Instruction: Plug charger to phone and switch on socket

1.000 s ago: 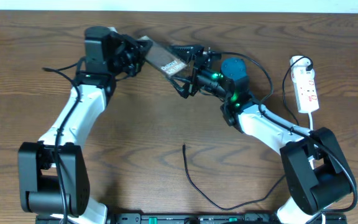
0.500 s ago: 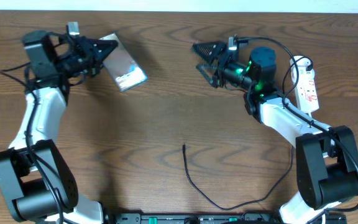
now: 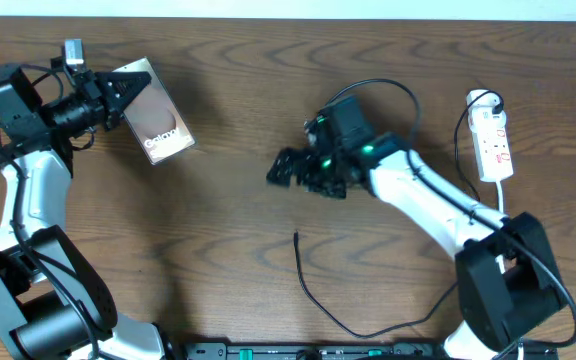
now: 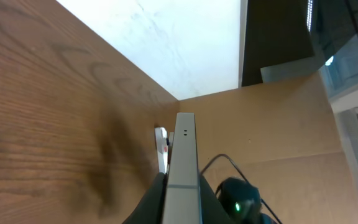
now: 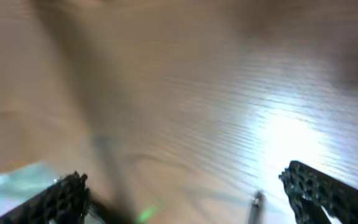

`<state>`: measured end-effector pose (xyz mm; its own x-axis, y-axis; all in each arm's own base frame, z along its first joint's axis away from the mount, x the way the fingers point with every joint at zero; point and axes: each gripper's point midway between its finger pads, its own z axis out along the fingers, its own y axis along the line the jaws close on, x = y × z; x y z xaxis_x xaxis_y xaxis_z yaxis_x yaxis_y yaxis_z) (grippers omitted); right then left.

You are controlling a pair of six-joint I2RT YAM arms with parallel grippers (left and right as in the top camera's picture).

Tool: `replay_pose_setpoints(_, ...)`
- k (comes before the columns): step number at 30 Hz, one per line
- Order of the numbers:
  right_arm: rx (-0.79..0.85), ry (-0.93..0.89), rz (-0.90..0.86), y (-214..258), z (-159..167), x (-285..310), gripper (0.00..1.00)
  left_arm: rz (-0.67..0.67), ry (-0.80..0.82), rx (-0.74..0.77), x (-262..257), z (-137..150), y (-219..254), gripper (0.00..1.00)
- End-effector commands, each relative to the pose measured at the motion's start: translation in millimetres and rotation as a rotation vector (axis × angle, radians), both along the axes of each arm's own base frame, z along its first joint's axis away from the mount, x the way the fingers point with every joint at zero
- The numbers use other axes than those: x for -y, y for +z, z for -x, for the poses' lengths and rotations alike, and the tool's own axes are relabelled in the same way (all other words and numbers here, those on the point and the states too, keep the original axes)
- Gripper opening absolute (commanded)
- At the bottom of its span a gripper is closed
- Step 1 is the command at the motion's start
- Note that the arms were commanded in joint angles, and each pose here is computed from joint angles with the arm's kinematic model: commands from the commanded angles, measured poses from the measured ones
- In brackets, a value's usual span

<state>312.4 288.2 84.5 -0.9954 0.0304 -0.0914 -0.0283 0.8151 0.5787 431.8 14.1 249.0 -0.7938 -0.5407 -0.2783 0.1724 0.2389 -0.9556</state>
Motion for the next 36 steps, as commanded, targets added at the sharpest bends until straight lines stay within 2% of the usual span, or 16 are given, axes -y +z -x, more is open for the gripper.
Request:
replay_pose_setpoints(1,0.097,-0.028,0.250,-11.4,3.0,17.2,0.99,-0.012,-0.033,0.063,0.8,4.4,18.2,0.07)
replay_pose_setpoints(5,0.042,-0.150,0.431,-24.6,30.3,32.3,0.99,-0.012,-0.033,0.063,0.8,4.4,18.2,0.07)
replay_pose_setpoints(8,0.054,-0.179,0.501,-28.5,45.3,31.9,0.99,-0.012,-0.033,0.063,0.8,4.4,18.2,0.08)
replay_pose_setpoints(17,-0.001,-0.091,0.602,-55.6,83.4,26.0,0.99,-0.012,-0.033,0.063,0.8,4.4,18.2,0.07)
replay_pose_setpoints(23,-0.057,-0.055,0.658,-76.9,96.3,28.7,0.97,-0.027,-0.036,0.084,0.8,4.4,18.0,0.07)
replay_pose_setpoints(24,-0.060,-0.055,0.660,-78.1,96.6,28.9,0.94,-0.027,-0.036,0.084,0.8,4.4,18.0,0.08)
replay_pose_setpoints(26,-0.061,-0.061,0.660,-78.1,96.6,28.9,0.76,-0.026,-0.035,0.084,0.8,4.4,18.0,0.08)
replay_pose_setpoints(27,-0.062,-0.062,0.660,-78.1,96.7,28.9,0.58,-0.027,-0.036,0.084,0.8,4.4,18.0,0.07)
replay_pose_setpoints(28,-0.063,-0.061,0.660,-78.1,96.9,29.0,0.44,-0.026,-0.035,0.084,0.8,4.4,18.0,0.07)
replay_pose_setpoints(29,-0.067,-0.060,0.660,-78.2,97.9,29.0,0.36,-0.026,-0.035,0.084,0.8,4.4,18.0,0.07)
replay_pose_setpoints(31,-0.075,-0.058,0.662,-79.3,99.1,29.4,0.29,-0.027,-0.036,0.084,0.8,4.4,18.0,0.07)
replay_pose_setpoints(35,-0.094,-0.053,0.667,-85.0,101.4,29.3,0.06,-0.026,-0.036,0.082,0.7,4.2,17.3,0.08)
replay_pose_setpoints(36,-0.095,-0.054,0.667,-85.2,101.4,29.4,0.04,-0.025,-0.035,0.081,0.6,4.1,16.9,0.07)
